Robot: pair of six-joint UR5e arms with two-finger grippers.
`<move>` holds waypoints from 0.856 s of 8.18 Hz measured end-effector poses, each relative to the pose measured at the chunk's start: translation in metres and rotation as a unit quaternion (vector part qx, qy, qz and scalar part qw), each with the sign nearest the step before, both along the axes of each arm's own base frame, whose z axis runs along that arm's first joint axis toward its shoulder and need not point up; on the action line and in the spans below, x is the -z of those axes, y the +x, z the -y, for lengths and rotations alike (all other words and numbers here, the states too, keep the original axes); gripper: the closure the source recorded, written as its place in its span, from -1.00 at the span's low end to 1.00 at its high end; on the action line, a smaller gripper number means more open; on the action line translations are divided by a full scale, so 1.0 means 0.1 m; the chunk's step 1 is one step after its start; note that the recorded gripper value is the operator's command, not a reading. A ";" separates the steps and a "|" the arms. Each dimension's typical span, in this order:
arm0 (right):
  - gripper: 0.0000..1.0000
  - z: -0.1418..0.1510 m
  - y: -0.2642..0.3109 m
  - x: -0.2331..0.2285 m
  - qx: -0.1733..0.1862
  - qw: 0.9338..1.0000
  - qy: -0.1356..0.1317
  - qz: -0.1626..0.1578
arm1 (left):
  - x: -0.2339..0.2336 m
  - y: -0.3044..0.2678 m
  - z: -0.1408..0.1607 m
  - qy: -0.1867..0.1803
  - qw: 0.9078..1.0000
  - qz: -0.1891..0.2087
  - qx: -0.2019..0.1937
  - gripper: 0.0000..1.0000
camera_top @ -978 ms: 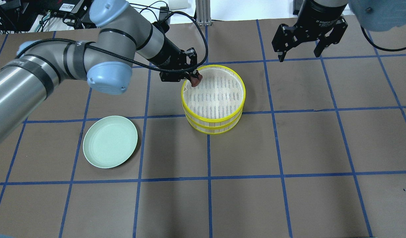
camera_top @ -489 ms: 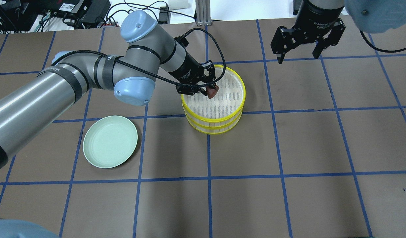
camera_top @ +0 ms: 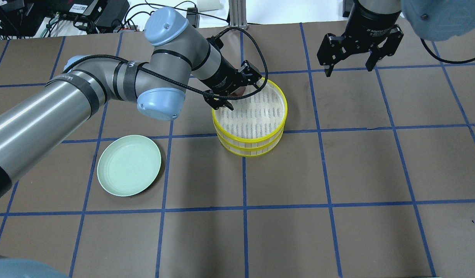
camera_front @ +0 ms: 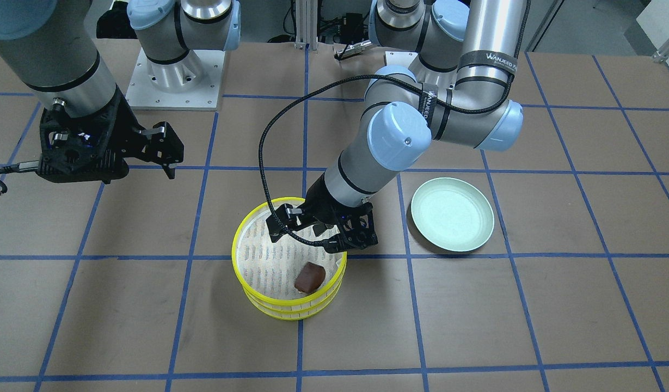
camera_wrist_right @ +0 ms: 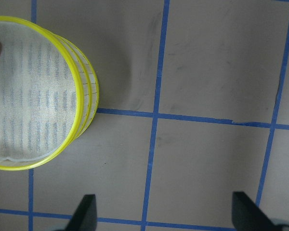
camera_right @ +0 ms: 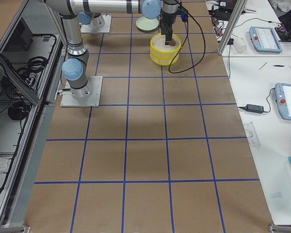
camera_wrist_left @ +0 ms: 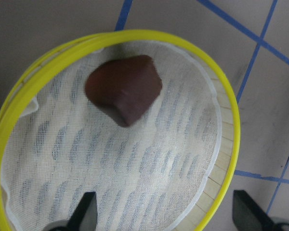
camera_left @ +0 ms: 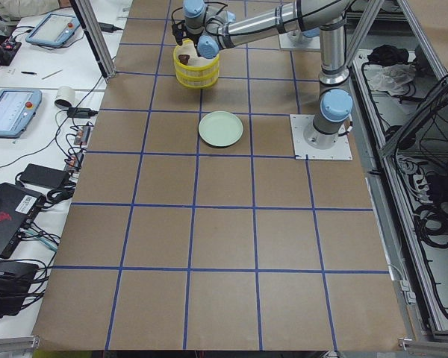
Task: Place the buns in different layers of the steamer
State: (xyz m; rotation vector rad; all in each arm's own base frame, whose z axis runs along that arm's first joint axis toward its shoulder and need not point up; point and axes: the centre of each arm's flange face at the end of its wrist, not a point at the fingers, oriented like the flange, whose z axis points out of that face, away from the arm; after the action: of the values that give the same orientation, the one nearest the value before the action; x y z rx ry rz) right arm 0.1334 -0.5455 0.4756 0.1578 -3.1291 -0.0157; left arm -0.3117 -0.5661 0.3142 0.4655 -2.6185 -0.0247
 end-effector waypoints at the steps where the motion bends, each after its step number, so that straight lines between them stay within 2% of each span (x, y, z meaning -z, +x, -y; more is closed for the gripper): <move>1: -1.00 0.00 -0.01 0.01 0.000 1.000 0.001 0.000 | -0.12 0.05 0.05 -0.017 1.000 0.011 0.003 -1.00; 4: -1.00 0.00 -0.01 0.01 0.001 1.000 0.001 0.001 | -0.59 0.75 0.30 -0.069 0.994 0.077 0.046 -1.00; 5: -1.00 0.00 -0.01 0.01 -0.001 1.000 0.001 0.000 | -0.74 1.07 0.31 -0.079 0.986 0.127 0.077 -1.00; 7: -1.00 0.01 -0.01 0.02 -0.002 1.000 0.001 0.000 | -1.05 1.50 0.13 -0.061 0.968 0.208 0.127 -1.00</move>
State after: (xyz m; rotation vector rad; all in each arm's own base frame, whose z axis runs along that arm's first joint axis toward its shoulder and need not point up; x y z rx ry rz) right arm 0.1319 -0.5461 0.4740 0.1648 -3.1288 -0.0200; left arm -0.1615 -0.5792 0.4193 0.0924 -3.0528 0.1659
